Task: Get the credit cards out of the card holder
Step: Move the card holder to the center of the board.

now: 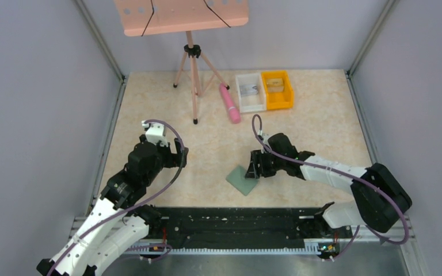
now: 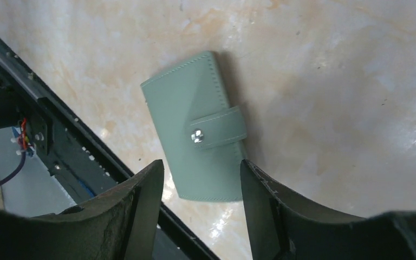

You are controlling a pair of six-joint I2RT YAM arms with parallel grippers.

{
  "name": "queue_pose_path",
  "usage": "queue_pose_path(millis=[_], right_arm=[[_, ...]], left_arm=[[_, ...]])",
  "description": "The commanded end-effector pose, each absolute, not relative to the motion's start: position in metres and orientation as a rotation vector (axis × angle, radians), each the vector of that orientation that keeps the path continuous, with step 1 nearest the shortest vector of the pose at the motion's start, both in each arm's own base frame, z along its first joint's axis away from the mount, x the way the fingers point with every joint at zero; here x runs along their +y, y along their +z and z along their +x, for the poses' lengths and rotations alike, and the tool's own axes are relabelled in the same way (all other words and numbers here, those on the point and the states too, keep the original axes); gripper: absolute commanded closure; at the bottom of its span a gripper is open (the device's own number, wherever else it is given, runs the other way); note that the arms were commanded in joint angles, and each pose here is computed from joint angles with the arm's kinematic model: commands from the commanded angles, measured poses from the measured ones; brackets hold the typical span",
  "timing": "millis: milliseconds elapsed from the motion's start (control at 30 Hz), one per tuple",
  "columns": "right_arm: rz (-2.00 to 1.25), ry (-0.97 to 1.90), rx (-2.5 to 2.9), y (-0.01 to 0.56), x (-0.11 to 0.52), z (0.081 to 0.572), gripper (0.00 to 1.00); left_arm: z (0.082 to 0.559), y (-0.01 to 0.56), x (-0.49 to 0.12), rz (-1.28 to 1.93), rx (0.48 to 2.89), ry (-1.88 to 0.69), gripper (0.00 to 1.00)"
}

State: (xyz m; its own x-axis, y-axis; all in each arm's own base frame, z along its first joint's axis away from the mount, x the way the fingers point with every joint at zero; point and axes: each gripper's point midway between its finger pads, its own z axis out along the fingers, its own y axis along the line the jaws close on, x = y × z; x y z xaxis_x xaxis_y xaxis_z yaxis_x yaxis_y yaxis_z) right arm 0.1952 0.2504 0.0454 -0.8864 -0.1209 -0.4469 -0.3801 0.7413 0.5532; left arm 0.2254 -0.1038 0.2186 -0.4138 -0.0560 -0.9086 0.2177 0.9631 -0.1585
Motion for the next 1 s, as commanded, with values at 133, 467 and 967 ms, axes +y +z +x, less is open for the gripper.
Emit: queue_pose_path(millis=[133, 467, 967], right_arm=[[-0.349, 0.906, 2.492, 0.083, 0.262, 0.191, 0.48], [-0.381, 0.524, 2.498, 0.083, 0.269, 0.215, 0.57], [-0.575, 0.157, 2.551, 0.048, 0.289, 0.205, 0.57]], left_arm=[[0.229, 0.227, -0.105, 0.122, 1.949, -0.299, 0.09], [0.228, 0.236, -0.095, 0.08, 1.912, -0.272, 0.09], [0.225, 0.255, -0.066, -0.045, 1.821, -0.189, 0.08]])
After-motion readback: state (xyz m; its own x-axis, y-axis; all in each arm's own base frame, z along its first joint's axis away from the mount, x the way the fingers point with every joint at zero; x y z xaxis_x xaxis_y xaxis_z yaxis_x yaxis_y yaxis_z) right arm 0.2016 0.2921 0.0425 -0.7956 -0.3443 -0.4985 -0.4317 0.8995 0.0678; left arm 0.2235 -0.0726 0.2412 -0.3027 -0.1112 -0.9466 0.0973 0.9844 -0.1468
